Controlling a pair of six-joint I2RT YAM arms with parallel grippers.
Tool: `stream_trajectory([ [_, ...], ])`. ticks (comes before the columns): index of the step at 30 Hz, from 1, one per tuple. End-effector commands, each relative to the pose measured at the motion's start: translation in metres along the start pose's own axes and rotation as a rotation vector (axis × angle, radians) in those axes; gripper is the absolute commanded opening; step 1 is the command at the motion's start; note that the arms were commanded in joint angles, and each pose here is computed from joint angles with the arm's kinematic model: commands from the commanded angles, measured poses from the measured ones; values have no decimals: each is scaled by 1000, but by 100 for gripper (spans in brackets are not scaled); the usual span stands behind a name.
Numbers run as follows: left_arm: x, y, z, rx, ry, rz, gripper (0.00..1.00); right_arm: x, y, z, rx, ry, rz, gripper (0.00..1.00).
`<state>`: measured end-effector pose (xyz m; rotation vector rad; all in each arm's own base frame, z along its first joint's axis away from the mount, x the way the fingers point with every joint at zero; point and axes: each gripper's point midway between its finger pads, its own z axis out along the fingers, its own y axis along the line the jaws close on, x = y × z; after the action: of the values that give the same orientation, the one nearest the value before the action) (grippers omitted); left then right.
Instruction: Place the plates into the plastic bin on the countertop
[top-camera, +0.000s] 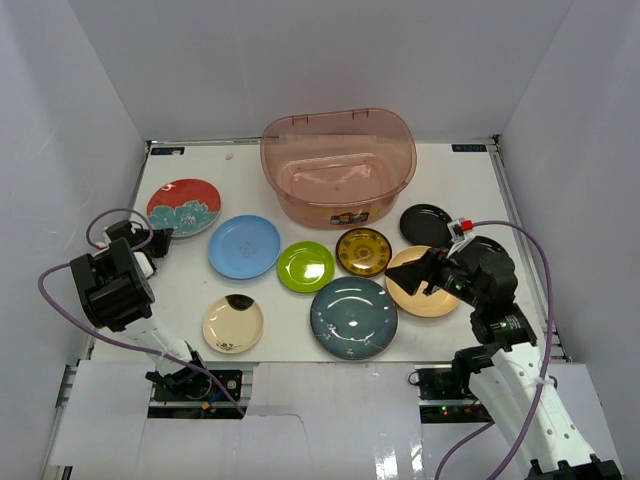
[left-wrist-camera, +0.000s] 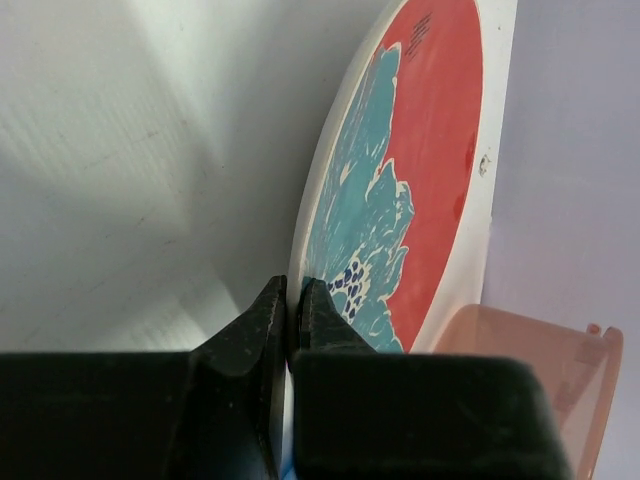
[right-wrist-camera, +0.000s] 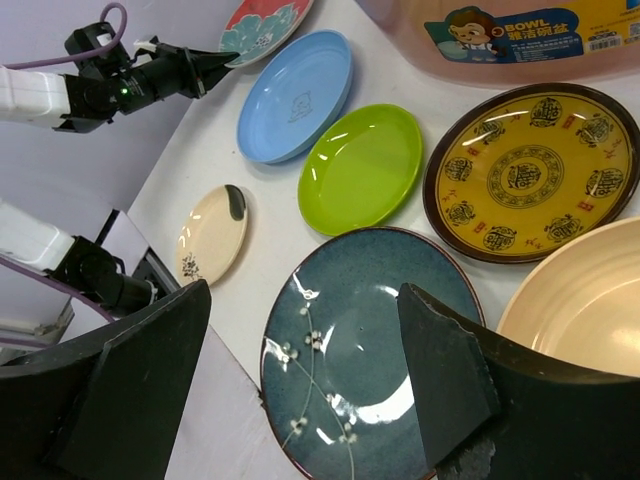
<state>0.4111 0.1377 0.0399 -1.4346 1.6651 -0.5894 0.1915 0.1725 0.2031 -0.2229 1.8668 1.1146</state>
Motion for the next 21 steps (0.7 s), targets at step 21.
stream_trajectory([
  [21,7,-239,-198,794,24,42,0,-70,90,48,-170,-9,-104,93],
])
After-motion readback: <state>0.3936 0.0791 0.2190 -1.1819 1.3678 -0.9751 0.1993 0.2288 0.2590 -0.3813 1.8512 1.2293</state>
